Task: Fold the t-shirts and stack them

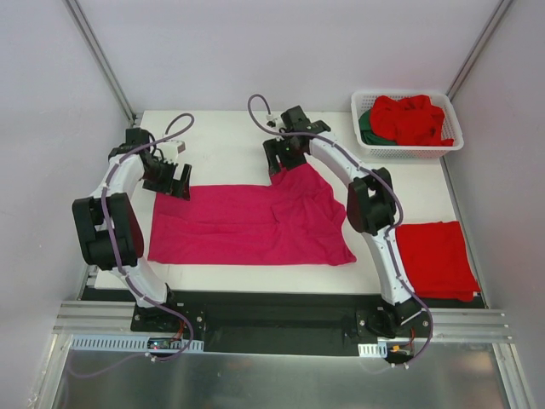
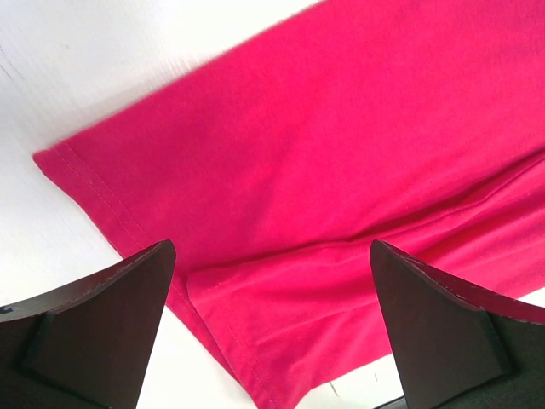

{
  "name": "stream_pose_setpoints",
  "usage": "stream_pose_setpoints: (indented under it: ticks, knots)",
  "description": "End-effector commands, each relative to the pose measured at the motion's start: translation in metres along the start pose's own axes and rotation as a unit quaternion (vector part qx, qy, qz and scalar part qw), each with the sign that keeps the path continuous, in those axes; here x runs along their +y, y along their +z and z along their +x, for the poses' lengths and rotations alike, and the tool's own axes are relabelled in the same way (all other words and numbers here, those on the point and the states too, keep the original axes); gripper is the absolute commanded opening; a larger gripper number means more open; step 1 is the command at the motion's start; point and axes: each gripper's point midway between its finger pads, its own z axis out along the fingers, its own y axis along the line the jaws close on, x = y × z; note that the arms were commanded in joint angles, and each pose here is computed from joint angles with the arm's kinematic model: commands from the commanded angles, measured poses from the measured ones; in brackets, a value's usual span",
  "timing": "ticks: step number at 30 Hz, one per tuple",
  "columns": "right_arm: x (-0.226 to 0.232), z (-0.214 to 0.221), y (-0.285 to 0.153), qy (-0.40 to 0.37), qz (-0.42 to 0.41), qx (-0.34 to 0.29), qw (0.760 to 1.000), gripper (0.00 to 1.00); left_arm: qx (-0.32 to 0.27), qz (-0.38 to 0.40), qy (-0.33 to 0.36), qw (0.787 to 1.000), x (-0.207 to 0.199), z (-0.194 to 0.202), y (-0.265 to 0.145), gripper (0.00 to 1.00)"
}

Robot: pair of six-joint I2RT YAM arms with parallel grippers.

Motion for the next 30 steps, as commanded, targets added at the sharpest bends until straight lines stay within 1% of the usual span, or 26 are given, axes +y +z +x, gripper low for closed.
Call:
stream_pose_setpoints:
  ticks: [1,5,11,14,15,19,20,21,22,24,25,27,28,29,30]
  knots:
    - [0.026,-0.009,0.013,0.005,-0.052,-0.021,0.998,0.70,-0.008,0.004,0.013,1.000,-0.008,0.006,-0.012,0.99]
    - [0.028,-0.008,0.026,0.004,-0.051,-0.025,0.998,0.68,-0.006,0.003,0.013,1.000,-0.009,0.012,-0.013,0.99]
    - [0.010,-0.003,0.035,-0.012,0.012,-0.022,1.000,0.65,-0.010,0.005,0.014,1.000,-0.016,0.016,-0.017,0.99]
    - [0.005,-0.004,0.027,-0.022,0.041,-0.032,0.998,0.63,-0.008,0.005,0.015,1.000,-0.017,0.020,-0.017,0.99]
    - [0.005,-0.013,0.013,-0.024,0.049,-0.049,0.997,0.64,-0.008,0.006,0.014,1.000,-0.018,0.020,-0.017,0.99]
    - [-0.005,-0.016,-0.006,-0.021,0.077,-0.059,0.995,0.63,-0.002,0.010,0.010,1.000,-0.020,0.026,-0.016,0.99]
    - [-0.009,-0.011,-0.011,-0.013,0.084,-0.049,0.995,0.61,-0.002,0.011,0.010,1.000,-0.020,0.027,-0.015,0.99]
    - [-0.018,0.001,-0.012,-0.008,0.111,-0.035,0.993,0.61,-0.002,0.013,0.008,1.000,-0.022,0.028,-0.015,1.00]
    - [-0.017,-0.003,-0.031,-0.007,0.120,-0.047,0.992,0.60,0.000,0.015,0.006,1.000,-0.023,0.030,-0.014,0.99]
    - [-0.019,0.007,-0.047,-0.012,0.149,-0.049,0.988,0.59,-0.006,0.020,0.010,1.000,-0.028,0.031,-0.018,0.99]
    - [-0.019,0.020,-0.064,-0.015,0.160,-0.046,0.986,0.59,-0.005,0.025,0.015,1.000,-0.032,0.035,-0.017,0.99]
    - [-0.013,0.029,-0.087,-0.026,0.176,-0.054,0.983,0.61,-0.010,0.018,0.034,0.999,-0.036,0.036,-0.022,0.99]
    - [-0.014,0.052,-0.088,-0.030,0.180,-0.032,0.983,0.63,-0.005,0.019,0.044,0.999,-0.040,0.039,-0.020,0.99]
    - [-0.003,0.047,-0.113,-0.040,0.178,-0.057,0.982,0.70,-0.009,0.011,0.055,0.998,-0.043,0.038,-0.024,0.99]
    - [-0.002,0.055,-0.121,-0.054,0.181,-0.054,0.981,0.75,-0.004,-0.001,0.068,0.998,-0.040,0.041,-0.025,0.99]
